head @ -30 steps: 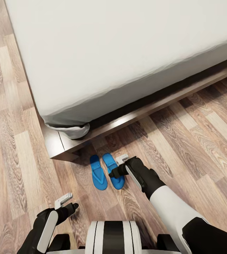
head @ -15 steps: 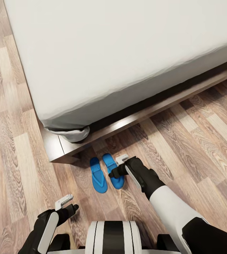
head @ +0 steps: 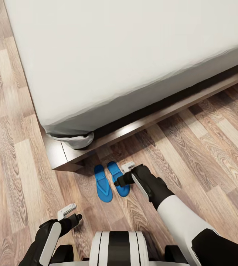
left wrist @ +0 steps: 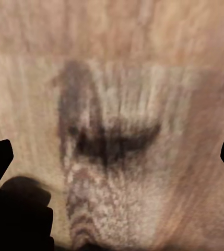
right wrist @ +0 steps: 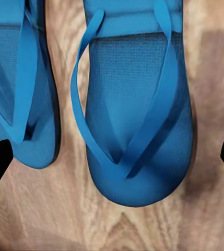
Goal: In the bedroom, move the book from the bed onto either nightstand, and place the two sandals side by side next to the bed.
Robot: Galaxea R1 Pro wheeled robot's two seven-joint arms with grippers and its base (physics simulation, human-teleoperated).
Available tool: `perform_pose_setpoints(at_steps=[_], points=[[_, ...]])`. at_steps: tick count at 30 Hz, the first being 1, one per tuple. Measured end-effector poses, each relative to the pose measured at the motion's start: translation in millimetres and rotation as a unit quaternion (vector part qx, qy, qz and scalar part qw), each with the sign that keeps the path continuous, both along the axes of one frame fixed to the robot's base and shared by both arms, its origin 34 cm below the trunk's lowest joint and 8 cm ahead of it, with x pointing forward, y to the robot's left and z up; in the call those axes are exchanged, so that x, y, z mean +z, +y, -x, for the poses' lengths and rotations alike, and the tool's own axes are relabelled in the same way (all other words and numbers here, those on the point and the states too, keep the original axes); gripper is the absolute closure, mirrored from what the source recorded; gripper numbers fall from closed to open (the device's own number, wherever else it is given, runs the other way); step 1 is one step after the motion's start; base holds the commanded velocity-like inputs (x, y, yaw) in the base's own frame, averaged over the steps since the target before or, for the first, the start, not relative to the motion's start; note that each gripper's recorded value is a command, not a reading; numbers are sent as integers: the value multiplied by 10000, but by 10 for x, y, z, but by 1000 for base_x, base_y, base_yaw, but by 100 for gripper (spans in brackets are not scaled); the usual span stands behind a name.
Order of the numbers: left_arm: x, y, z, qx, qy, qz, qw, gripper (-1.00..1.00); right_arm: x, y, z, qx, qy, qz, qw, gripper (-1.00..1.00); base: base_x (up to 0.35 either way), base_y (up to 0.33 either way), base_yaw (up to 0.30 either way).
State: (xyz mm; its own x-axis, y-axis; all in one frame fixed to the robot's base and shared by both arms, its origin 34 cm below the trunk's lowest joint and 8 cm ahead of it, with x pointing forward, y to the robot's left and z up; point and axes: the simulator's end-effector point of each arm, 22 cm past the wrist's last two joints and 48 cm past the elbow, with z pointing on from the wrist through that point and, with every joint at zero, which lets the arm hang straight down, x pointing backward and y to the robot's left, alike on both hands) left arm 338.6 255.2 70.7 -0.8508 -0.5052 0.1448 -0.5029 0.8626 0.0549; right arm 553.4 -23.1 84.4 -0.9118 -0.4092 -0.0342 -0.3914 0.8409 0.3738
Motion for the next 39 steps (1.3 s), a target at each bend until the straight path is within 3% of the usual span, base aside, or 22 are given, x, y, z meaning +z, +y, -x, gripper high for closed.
perform_pose_setpoints(at_steps=[7, 11, 16, 20, 29, 39], points=[[0, 10, -1, -3, -2, -14, 10000, -100, 85, 61, -38, -42, -124, -122, 9998, -100, 0, 0, 0], [9, 24, 12, -9, -4, -34, 10000, -100, 352, 187, -65, -220, -462, -442, 9977, -100, 0, 0, 0], [112, 86, -76, -6, -185, -110, 9998, -100, 653, 85, -95, -406, -824, -597, 9940, -100, 0, 0, 0], [300, 173, -186, 33, -460, -221, 9987, -100, 1100, -50, -179, -534, -1280, -720, 9877, -100, 0, 0, 0], [474, 332, -321, 219, -726, -357, 9965, -100, 1494, -269, -368, -771, -1487, -641, 9838, -100, 0, 0, 0], [660, 382, -464, 246, -983, -405, 9940, -100, 1774, -335, -483, -828, -1644, -615, 9810, -100, 0, 0, 0]])
